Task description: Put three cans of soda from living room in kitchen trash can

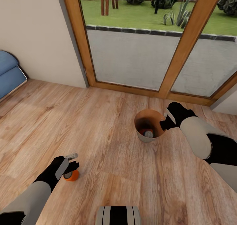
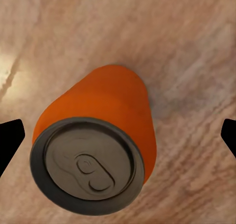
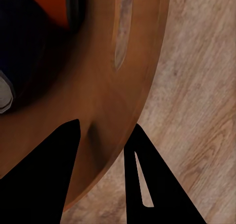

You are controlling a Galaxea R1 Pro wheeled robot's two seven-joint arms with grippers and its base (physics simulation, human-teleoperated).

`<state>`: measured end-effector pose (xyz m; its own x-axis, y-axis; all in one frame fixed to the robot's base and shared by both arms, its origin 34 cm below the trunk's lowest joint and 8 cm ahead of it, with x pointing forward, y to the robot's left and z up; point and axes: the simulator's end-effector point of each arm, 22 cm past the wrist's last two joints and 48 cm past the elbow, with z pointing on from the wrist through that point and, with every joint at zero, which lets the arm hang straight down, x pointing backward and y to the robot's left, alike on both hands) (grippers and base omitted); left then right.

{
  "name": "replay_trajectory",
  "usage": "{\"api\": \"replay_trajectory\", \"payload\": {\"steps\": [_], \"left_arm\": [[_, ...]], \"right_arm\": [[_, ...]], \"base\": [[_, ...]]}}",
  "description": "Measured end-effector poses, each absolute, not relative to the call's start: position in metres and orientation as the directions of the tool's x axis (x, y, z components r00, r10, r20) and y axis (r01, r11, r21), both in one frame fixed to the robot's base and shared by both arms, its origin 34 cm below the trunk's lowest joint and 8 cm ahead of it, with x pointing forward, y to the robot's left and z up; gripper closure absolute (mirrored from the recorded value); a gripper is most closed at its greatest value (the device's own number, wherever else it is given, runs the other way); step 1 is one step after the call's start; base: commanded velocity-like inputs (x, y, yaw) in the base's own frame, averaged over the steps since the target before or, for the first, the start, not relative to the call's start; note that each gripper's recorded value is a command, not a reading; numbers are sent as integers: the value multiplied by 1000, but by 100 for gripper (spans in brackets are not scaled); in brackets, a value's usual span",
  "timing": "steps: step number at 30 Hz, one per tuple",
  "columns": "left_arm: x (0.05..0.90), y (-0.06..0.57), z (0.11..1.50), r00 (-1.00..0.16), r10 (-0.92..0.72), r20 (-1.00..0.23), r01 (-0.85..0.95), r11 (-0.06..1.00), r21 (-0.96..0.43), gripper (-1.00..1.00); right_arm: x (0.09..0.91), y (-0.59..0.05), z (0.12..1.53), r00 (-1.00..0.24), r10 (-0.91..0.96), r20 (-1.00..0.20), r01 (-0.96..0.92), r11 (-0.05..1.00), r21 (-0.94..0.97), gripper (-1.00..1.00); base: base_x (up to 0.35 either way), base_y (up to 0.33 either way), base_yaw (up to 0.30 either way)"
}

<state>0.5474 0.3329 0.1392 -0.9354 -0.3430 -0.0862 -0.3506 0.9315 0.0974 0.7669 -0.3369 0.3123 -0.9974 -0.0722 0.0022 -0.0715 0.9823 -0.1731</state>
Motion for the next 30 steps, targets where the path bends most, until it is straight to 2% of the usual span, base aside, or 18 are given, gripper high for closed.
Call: {"api": "replay_trajectory", "payload": {"steps": [30], "left_arm": [[540,332,129,-937,-343,-65,-349,932,99,-100]], "right_arm": [[762,-337,297,-997,-74,26,-77,982,-173,100]], "base": [[0,0,0]]}}
